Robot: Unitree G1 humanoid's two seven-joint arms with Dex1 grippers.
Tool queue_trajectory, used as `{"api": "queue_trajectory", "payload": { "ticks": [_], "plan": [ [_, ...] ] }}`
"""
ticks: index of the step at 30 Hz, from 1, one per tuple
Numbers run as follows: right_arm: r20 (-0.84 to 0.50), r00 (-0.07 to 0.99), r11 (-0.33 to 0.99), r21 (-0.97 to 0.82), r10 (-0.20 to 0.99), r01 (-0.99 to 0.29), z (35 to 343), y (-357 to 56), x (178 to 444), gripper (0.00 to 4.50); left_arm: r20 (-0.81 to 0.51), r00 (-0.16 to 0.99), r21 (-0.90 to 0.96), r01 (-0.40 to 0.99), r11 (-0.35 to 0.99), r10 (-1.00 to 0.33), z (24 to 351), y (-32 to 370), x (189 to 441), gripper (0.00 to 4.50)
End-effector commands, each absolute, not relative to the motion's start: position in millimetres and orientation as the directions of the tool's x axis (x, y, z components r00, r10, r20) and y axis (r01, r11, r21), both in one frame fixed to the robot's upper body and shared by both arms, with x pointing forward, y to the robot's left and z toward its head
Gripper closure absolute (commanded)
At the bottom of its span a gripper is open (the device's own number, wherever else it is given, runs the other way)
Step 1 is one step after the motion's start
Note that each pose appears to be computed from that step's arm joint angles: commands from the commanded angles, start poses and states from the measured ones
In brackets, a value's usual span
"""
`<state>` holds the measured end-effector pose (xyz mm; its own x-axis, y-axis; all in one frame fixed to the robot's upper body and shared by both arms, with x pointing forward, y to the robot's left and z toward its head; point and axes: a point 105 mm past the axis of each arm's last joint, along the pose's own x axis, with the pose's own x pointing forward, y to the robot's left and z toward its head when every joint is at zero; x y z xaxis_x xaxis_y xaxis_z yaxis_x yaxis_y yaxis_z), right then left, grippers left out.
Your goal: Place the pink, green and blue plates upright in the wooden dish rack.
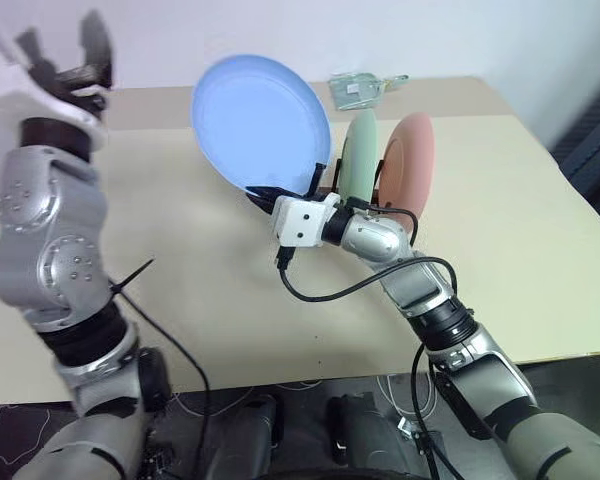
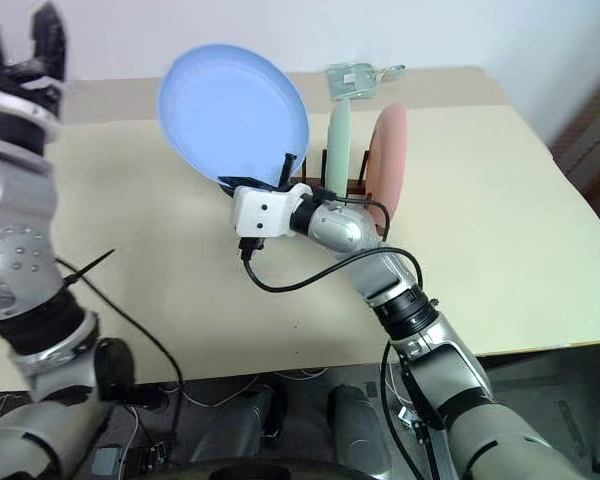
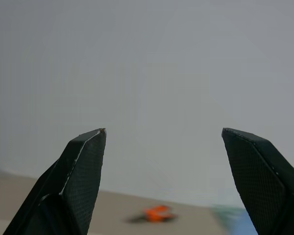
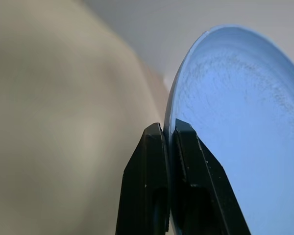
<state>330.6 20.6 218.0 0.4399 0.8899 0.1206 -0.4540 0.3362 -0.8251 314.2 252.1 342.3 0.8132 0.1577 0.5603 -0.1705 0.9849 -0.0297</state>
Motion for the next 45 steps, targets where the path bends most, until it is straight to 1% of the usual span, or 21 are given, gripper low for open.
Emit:
{"api": "queue_trajectory", "payload": {
  "ticks": [1, 3, 4, 6, 7, 10, 13, 14, 17, 22, 30, 35, 39, 42, 43, 45],
  "plan": [
    [0.277, 0.366, 0.434, -0.766, 0.889, -0.474, 254.6, 16.5, 315.8, 4.50, 0.534, 0.839, 0.191, -0.242, 0.951, 0.107, 316.5, 256.8, 312.0, 0.66],
    [0.317, 0.354, 0.467, -0.713, 0.880, -0.522, 261.1, 14.1, 313.6, 4.50, 0.493, 0.865, 0.242, -0.234, 0.942, 0.088, 296.9, 258.1, 312.9, 0.66],
    [0.360, 0.351, 0.502, -0.647, 0.864, -0.573, 268.3, 11.1, 312.0, 4.50, 0.437, 0.898, 0.300, -0.202, 0.932, 0.054, 275.1, 253.8, 315.4, 0.66],
    [0.435, 0.348, 0.542, -0.483, 0.830, -0.688, 280.0, 5.5, 308.3, 4.50, 0.315, 0.949, 0.309, -0.093, 0.946, -0.009, 228.3, 241.9, 316.3, 0.66],
    [0.452, 0.348, 0.543, -0.432, 0.821, -0.720, 282.6, 4.0, 306.8, 4.50, 0.284, 0.958, 0.302, -0.062, 0.951, -0.028, 215.6, 238.0, 315.2, 0.66],
    [0.517, 0.359, 0.510, -0.184, 0.777, -0.840, 289.6, -1.6, 299.3, 4.50, 0.158, 0.972, 0.280, 0.128, 0.952, -0.177, 168.2, 203.4, 308.1, 0.66],
    [0.552, 0.385, 0.465, -0.007, 0.740, -0.885, 294.8, -6.5, 295.5, 4.50, 0.107, 0.961, 0.243, 0.224, 0.944, -0.255, 144.7, 181.2, 301.6, 0.66],
    [0.566, 0.410, 0.452, 0.073, 0.715, -0.889, 296.1, -8.6, 297.0, 4.50, 0.095, 0.955, 0.227, 0.254, 0.940, -0.281, 138.3, 173.3, 299.1, 0.66],
    [0.575, 0.480, 0.421, 0.244, 0.662, -0.873, 296.2, -13.0, 303.2, 4.50, 0.078, 0.942, 0.204, 0.306, 0.930, -0.328, 128.4, 158.3, 294.9, 0.66],
    [0.548, 0.551, 0.412, 0.365, 0.629, -0.835, 292.6, -16.2, 312.4, 4.50, 0.076, 0.937, 0.193, 0.321, 0.927, -0.340, 126.2, 153.7, 294.4, 0.66],
    [0.486, 0.637, 0.452, 0.452, 0.598, -0.769, 279.6, -19.6, 328.2, 4.50, 0.077, 0.932, 0.204, 0.333, 0.921, -0.354, 127.7, 152.7, 294.2, 0.66],
    [0.405, 0.732, 0.498, 0.545, 0.547, -0.674, 265.3, -24.5, 346.8, 4.50, 0.081, 0.914, 0.229, 0.371, 0.900, -0.398, 129.1, 145.2, 291.5, 0.66],
    [0.371, 0.754, 0.517, 0.560, 0.542, -0.647, 260.2, -24.8, 352.5, 4.50, 0.084, 0.912, 0.225, 0.375, 0.899, -0.401, 129.4, 144.3, 291.4, 0.66],
    [0.331, 0.768, 0.536, 0.565, 0.549, -0.627, 256.2, -23.4, 358.5, 3.42, 0.083, 0.909, 0.226, 0.381, 0.896, -0.408, 129.1, 142.2, 291.6, 0.62],
    [0.327, 0.769, 0.546, 0.557, 0.549, -0.626, 256.7, -23.3, 359.5, 2.98, 0.083, 0.909, 0.227, 0.383, 0.896, -0.409, 129.0, 141.8, 291.5, 0.62],
    [0.322, 0.770, 0.578, 0.518, 0.551, -0.631, 258.5, -22.9, 360.6, 1.93, 0.082, 0.908, 0.227, 0.384, 0.895, -0.410, 128.6, 141.5, 291.5, 0.62]
  ]
}}
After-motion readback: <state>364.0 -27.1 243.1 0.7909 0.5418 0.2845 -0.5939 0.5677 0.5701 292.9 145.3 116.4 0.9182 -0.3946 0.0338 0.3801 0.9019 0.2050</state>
